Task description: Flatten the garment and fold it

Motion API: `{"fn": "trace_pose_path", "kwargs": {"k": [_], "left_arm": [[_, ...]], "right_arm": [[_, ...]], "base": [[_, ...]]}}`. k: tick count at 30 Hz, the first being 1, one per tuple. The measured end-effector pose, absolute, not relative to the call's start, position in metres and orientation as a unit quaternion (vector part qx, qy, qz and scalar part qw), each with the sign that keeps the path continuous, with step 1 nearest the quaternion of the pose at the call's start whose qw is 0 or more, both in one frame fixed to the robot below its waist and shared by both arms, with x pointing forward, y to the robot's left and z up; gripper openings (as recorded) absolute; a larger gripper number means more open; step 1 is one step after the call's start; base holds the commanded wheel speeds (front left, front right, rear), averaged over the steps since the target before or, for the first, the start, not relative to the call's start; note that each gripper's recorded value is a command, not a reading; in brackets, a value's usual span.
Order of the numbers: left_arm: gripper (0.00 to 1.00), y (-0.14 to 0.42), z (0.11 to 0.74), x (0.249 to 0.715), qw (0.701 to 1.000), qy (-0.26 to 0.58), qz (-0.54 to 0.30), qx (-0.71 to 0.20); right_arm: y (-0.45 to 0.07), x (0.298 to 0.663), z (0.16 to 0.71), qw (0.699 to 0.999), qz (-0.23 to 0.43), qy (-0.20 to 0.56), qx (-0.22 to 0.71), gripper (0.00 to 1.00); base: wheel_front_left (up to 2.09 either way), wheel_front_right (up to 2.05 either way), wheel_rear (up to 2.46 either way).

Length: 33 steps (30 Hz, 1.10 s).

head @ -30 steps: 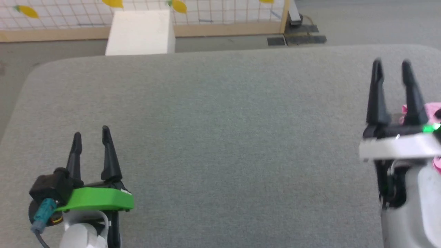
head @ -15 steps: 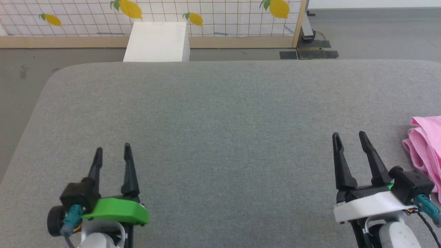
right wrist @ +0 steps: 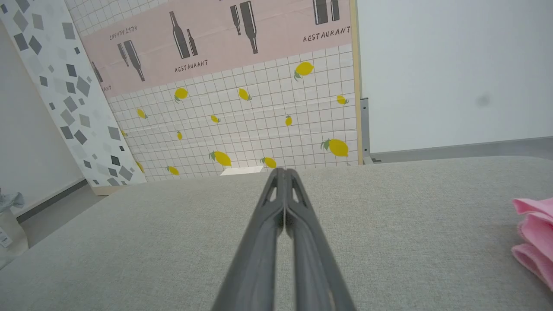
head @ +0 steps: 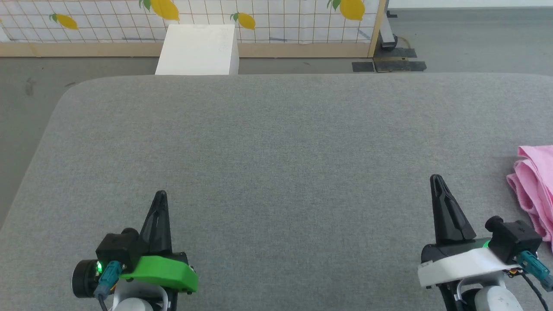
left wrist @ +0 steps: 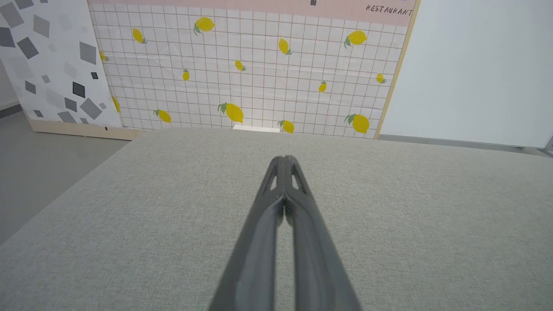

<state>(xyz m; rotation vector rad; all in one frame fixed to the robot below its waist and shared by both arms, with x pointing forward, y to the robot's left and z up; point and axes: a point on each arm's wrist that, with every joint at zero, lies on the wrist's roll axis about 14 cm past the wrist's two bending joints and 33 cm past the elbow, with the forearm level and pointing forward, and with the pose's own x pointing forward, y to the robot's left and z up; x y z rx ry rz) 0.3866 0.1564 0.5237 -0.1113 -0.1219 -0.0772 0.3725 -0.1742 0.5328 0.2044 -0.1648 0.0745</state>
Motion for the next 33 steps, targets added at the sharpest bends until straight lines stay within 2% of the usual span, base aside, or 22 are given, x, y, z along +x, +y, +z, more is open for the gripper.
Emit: {"fn": "trace_pose_path", "kwargs": {"k": [33], "left_arm": [[0.00,0.1615,0.5262,0.3849,0.998,-0.048,-0.031,-0.035]], "right_arm": [[-0.1681,0.3741,0.5322,0.994,0.050,-0.061,0.073,0.00]], "base": [[0.00,0.00,0.00]]}}
